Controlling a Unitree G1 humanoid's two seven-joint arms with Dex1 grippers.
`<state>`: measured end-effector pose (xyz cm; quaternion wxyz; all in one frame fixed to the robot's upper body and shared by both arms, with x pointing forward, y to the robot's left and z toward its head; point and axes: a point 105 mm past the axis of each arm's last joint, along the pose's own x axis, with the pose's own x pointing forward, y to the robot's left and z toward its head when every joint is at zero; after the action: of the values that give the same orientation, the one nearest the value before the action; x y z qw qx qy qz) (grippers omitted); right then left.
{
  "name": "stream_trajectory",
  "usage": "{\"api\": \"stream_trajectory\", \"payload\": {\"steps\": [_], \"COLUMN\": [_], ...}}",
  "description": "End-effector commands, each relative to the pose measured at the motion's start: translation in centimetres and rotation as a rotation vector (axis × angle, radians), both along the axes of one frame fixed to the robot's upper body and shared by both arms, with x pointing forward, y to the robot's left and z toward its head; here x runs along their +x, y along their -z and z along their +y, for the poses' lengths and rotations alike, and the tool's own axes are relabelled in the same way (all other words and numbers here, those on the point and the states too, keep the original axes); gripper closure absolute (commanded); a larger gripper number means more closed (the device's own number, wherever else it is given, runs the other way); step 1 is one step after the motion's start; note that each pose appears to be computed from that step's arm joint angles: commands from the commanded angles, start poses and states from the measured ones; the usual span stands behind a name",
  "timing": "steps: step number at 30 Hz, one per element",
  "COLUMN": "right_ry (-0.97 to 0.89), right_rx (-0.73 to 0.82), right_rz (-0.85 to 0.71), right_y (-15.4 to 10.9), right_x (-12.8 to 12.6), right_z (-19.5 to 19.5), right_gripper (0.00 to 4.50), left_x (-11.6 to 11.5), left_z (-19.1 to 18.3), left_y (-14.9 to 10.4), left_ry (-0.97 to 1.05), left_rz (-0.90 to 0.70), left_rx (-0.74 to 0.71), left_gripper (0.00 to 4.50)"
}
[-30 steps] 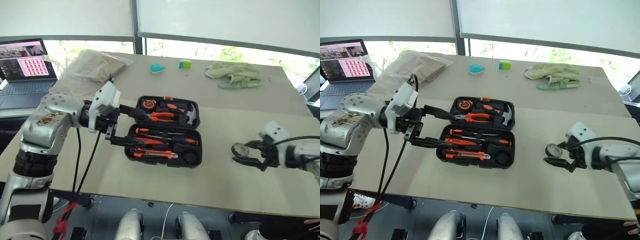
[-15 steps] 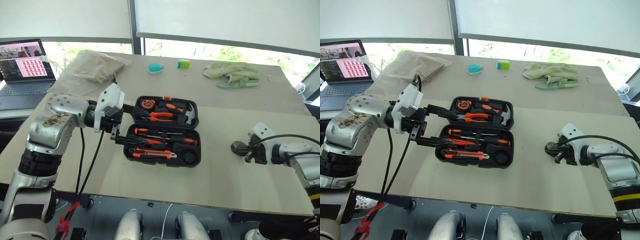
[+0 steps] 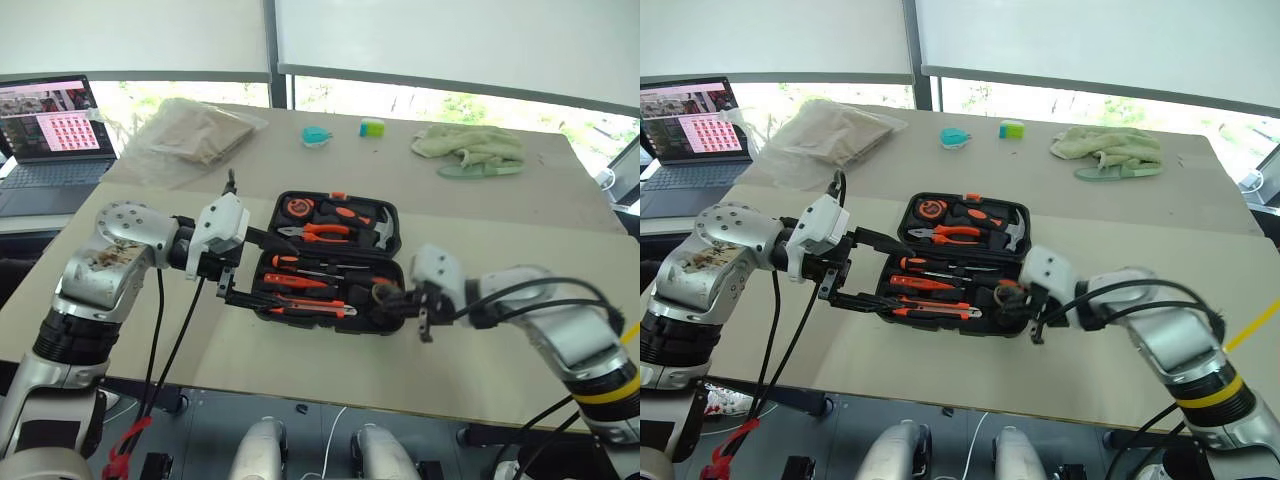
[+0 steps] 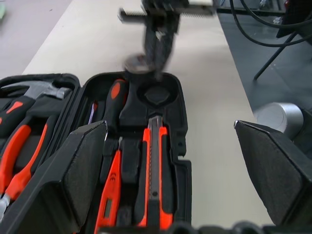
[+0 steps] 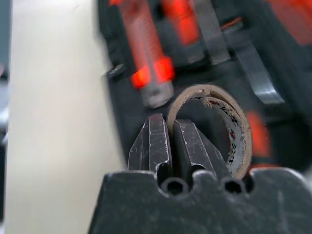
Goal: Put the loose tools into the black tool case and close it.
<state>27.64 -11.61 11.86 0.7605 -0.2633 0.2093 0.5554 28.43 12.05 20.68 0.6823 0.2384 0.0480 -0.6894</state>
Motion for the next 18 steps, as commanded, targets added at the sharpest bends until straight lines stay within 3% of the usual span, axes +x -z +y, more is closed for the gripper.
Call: {"api": "stream_trajectory", "payload": {"steps": [1, 5, 7, 8, 15, 18], "right_ry": [-0.028, -0.037, -0.044, -0.05, -0.078, 0.001], "right_rx": [-0.026, -0.032, -0.045, -0.048, 0.021, 0.076], "right_rz": [-0.052, -0.028, -0.028, -0.026, -0.058, -0.07], "right_y": [-0.7, -0.2, 0.1, 0.1, -3.2, -4.9], "right_x": [0.0, -0.3, -0.5, -0.6, -1.7, -1.2], "right_z": [0.1, 0.3, 0.2, 0.3, 1.0, -0.2], "right_gripper": [4.42, 4.42, 3.71, 3.57, 1.06, 0.86], "left_x": [-0.2, 0.0, 0.1, 0.2, 0.6, 1.5], "left_z": [0.0, 0.1, 0.0, 0.0, 0.1, 0.7], "left_y": [-0.6, -0.5, -0.5, -0.4, -0.4, -0.1], "left_ry": [0.003, -0.006, -0.008, -0.008, -0.023, -0.091], "left_rz": [-0.046, -0.047, -0.048, -0.047, -0.044, -0.024], "left_rx": [0.009, 0.009, 0.007, 0.007, 0.001, -0.005], "left_gripper": [0.0, 0.0, 0.0, 0.0, 0.0, 0.0]}}
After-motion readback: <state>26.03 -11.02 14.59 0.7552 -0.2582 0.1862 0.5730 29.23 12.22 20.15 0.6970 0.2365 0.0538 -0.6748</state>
